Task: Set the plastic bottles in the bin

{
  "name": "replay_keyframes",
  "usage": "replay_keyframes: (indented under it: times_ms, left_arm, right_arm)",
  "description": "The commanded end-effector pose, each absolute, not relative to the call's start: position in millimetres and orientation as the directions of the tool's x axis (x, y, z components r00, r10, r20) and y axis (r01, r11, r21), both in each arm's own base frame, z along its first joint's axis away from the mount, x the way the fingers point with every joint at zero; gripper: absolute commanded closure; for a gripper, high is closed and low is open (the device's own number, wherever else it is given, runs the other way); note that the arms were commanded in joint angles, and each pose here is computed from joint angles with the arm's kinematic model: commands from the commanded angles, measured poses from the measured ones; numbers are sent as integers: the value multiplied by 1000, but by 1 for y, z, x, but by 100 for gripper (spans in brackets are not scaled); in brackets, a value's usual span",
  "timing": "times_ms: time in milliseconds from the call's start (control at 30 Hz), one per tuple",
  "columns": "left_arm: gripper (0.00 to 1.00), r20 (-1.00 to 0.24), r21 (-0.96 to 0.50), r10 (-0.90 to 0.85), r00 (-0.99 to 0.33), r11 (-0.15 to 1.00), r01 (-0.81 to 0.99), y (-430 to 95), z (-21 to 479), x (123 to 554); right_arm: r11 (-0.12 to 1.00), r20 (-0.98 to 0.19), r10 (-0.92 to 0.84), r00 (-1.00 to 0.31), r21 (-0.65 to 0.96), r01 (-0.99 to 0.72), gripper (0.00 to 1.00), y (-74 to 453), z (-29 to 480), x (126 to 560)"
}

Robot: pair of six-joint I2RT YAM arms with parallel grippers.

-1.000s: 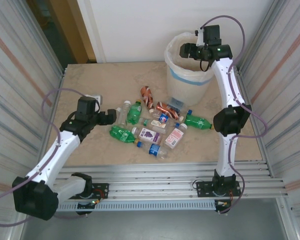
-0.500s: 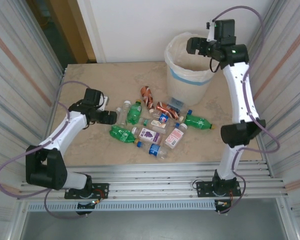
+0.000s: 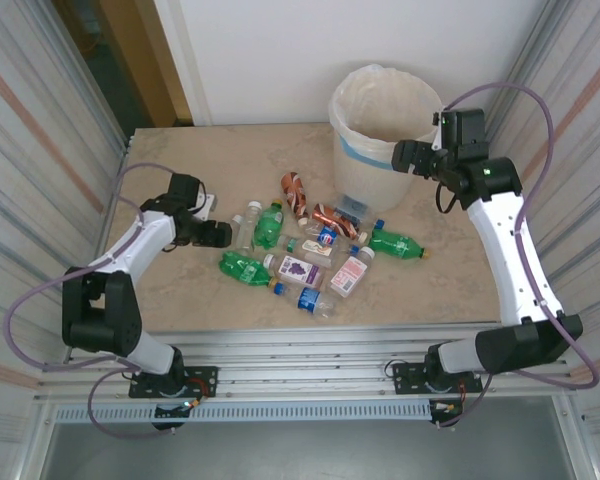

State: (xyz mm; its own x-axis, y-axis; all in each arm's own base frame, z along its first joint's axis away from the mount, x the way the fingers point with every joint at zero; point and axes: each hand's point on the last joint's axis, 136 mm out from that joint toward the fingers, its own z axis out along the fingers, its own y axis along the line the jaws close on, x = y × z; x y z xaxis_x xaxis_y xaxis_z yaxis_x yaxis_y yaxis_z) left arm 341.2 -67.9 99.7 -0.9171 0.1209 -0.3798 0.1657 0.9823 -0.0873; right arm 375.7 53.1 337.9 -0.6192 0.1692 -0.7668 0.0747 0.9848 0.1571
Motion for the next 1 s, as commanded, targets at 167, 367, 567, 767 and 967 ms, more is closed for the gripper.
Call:
replay_keyframes:
  times_ms: [167,367,567,767,967]
  left_arm:
    - [15,-336,-88,140,-931,980,179,-69,88,345]
    - [15,-308,-79,141,-941,982,173,-68,77,350]
    - [14,-276,-49,135,-952,987,154,-63,67,355]
    - [14,-240,-16,132,-962,990,140,-58,58,358]
    - [16,-209,9,124,-970,992,125,-53,49,360]
  right_arm:
    - [973,-779,231,-583,185,139,2,49,337,340]
    - [970,-773,241,-586,192,146,2,50,331,333]
    - [969,-772,246,-586,211,127,2,56,327,333]
    - [968,-770,247,-589,215,126,2,58,323,333]
    - [968,-767,248,-592,217,126,2,59,321,333]
